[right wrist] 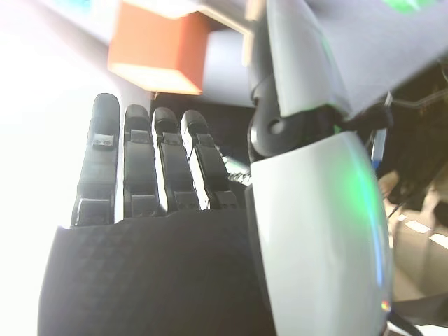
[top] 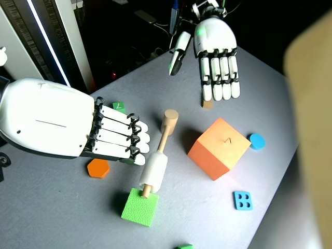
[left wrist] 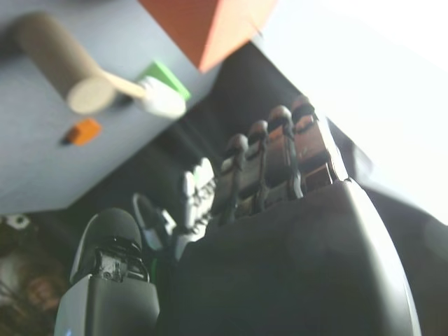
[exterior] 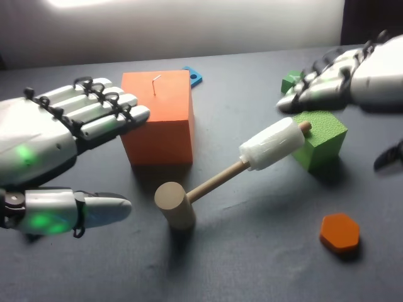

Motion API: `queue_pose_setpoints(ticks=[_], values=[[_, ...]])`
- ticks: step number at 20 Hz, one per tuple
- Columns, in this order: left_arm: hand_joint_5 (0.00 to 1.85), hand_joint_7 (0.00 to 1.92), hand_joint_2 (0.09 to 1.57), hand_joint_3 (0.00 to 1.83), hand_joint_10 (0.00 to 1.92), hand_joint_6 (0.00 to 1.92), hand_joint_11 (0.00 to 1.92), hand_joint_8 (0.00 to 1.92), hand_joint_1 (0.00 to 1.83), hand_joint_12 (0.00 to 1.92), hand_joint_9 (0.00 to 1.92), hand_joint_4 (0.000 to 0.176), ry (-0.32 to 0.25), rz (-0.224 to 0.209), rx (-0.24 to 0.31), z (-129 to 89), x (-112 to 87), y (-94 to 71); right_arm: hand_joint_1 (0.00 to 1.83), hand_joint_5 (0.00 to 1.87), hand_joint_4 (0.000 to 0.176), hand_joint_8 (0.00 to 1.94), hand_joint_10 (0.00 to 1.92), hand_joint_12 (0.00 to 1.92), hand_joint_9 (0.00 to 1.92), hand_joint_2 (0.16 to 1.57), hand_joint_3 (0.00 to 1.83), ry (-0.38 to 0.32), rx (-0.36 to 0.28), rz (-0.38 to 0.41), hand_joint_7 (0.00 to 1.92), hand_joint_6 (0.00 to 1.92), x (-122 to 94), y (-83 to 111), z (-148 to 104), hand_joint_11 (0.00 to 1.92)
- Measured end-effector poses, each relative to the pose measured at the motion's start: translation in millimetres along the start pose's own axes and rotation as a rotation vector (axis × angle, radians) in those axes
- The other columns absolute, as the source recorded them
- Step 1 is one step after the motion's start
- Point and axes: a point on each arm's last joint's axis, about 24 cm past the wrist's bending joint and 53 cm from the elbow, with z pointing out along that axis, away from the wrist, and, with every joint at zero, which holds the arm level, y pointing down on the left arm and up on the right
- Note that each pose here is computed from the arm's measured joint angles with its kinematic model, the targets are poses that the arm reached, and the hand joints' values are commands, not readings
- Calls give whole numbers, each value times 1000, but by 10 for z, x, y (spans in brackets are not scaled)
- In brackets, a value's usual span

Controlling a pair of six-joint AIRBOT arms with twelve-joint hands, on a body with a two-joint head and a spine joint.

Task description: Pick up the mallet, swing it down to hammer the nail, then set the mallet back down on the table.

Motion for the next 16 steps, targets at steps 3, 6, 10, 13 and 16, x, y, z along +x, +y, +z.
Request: queue_pose_setpoints(ticks=[3, 6, 10, 13, 16], values=[[0, 0, 1197, 13, 0, 0, 0, 0, 0, 0, 0, 0, 28, -28, 21, 74, 145, 11, 1264, 118, 0, 1, 2, 555, 100, 1008, 2, -34, 117, -65, 98, 1, -128, -168, 79, 0], [5, 1, 1206, 15, 0, 2, 0, 0, 0, 0, 0, 0, 43, -35, 37, 129, 249, -12, 1259, 100, 0, 2, 4, 518, 86, 1017, 1, -88, 190, -91, 76, 5, -246, -152, 245, 0], [24, 21, 1203, 10, 0, 9, 0, 7, 0, 0, 0, 0, 53, -30, 13, 157, 276, 91, 1239, 113, 0, 5, 7, 542, 108, 1015, 0, -67, 233, -102, 97, 7, -16, -120, 639, 0], [16, 14, 1209, 11, 0, 4, 0, 3, 0, 0, 0, 0, 46, -14, -16, 173, 253, 190, 1230, 122, 0, 2, 3, 582, 110, 1008, 0, -92, 251, -72, 85, 5, -99, -168, 767, 0], [15, 23, 1214, 11, 0, 6, 0, 7, 0, 0, 0, 0, 24, 10, -33, 217, 197, 270, 1259, 133, 0, 4, 5, 596, 123, 994, 0, -108, 241, -73, 111, 3, -27, -57, 942, 0]])
